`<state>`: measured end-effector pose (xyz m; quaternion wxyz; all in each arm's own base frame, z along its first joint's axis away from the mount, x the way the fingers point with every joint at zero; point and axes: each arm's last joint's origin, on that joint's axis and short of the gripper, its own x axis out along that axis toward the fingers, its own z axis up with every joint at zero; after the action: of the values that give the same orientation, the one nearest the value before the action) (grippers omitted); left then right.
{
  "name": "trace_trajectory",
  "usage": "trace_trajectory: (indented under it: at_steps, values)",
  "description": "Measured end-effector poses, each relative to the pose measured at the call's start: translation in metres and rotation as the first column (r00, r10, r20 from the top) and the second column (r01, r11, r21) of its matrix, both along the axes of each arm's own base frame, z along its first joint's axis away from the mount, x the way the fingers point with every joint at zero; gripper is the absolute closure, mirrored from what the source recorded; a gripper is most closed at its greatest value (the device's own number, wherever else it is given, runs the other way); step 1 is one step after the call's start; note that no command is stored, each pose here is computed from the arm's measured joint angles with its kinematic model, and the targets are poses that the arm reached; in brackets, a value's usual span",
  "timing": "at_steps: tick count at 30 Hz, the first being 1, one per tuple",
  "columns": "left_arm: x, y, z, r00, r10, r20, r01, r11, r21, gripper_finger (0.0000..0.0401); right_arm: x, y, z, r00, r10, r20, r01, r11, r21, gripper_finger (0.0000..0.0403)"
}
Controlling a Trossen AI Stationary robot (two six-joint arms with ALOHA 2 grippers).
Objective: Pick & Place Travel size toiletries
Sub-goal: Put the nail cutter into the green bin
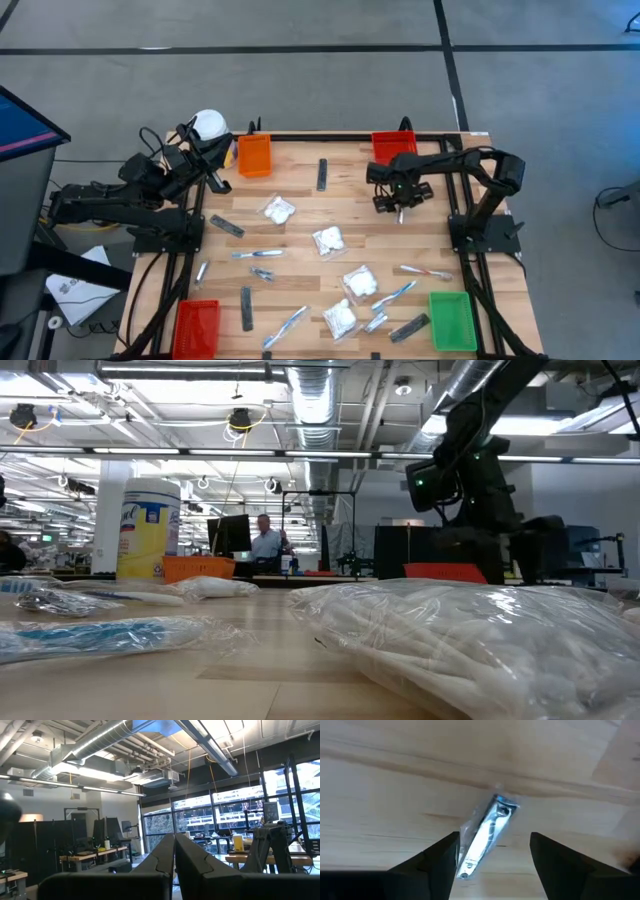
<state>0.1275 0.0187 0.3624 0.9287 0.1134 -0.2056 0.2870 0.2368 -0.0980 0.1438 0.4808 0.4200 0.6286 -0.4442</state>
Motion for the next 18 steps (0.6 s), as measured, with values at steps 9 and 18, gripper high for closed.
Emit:
trace_trajectory:
  at_steps: [9, 18]
  values:
    - [0.0, 0.0, 0.0, 1.0, -0.014, 0.0, 0.014, 1.0, 0.008, 0.0393, -0.001, 0.001, -0.01, 0.999, 0.001, 0.05, 0.0, 1.0, -0.014, 0.0205]
    - [0.001, -0.001, 0.0, 1.0, -0.03, -0.001, 0.03, 0.999, 0.015, 0.0393, -0.004, 0.002, -0.015, 0.999, 0.006, 0.051, -0.005, 0.999, -0.032, 0.0285]
